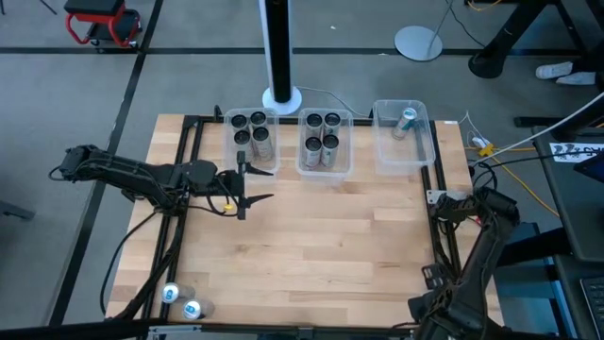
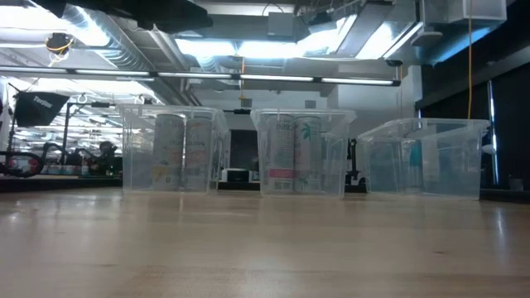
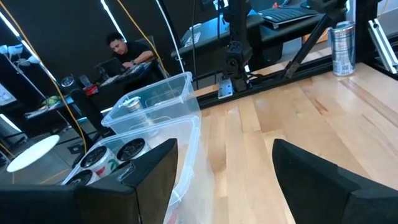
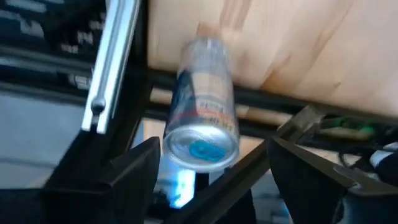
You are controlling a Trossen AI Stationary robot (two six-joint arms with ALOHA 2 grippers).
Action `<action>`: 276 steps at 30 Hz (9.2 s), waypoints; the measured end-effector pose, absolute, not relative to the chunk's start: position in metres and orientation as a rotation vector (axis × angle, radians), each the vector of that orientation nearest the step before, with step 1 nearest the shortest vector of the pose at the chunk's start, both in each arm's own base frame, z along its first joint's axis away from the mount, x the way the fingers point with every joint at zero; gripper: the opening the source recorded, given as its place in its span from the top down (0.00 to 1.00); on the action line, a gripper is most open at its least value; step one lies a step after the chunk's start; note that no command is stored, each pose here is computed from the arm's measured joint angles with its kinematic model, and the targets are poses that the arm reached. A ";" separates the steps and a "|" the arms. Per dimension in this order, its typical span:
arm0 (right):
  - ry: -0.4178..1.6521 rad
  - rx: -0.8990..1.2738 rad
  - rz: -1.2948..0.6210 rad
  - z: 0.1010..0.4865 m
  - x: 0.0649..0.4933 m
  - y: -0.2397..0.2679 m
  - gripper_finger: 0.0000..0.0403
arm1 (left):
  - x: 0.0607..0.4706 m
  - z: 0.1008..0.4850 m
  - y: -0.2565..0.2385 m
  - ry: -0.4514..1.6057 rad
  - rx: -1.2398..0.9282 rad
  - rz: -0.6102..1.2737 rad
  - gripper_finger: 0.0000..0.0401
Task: Sort soda cans
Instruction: Put the far right white and blue soda can into the right transparent bin, then put the right white and blue soda can into the right transparent bin
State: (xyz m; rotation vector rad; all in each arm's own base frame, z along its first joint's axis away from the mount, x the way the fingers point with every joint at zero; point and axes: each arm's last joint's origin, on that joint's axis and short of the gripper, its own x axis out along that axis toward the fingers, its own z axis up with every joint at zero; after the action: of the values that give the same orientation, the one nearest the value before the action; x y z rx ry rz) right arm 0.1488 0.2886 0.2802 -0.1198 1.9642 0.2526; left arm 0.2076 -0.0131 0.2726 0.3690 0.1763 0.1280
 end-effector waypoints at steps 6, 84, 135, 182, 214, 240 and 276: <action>1.991 -0.141 0.264 0.267 0.148 0.287 0.26 | 0.208 0.273 -0.013 0.176 0.372 0.128 0.37; 1.623 -1.112 -0.004 0.356 0.254 -0.019 0.42 | 0.207 0.271 -0.013 0.189 0.346 0.128 0.37; 2.077 -1.105 0.506 0.256 0.234 -0.227 0.42 | 0.207 0.267 -0.013 0.232 0.297 0.127 0.37; 1.944 -1.073 0.185 0.291 0.209 -0.198 0.33 | 0.207 0.268 -0.013 0.222 0.293 0.128 0.37; 0.804 -1.403 0.303 0.243 0.236 0.058 0.33 | 0.238 0.262 -0.045 0.484 -0.001 0.136 0.44; 0.325 -1.182 0.138 0.161 0.201 0.080 0.33 | 0.211 0.357 -0.185 0.558 -0.209 -0.158 0.52; 0.420 -1.045 0.146 0.120 0.227 0.092 0.33 | 0.273 0.325 -0.221 0.808 -0.097 -0.123 0.17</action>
State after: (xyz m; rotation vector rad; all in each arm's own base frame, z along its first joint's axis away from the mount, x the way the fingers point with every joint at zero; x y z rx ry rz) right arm 0.2267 0.0918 0.1198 -1.0452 0.4202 0.1457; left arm 0.2733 -0.2212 0.3248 -0.0968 0.8080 -0.1229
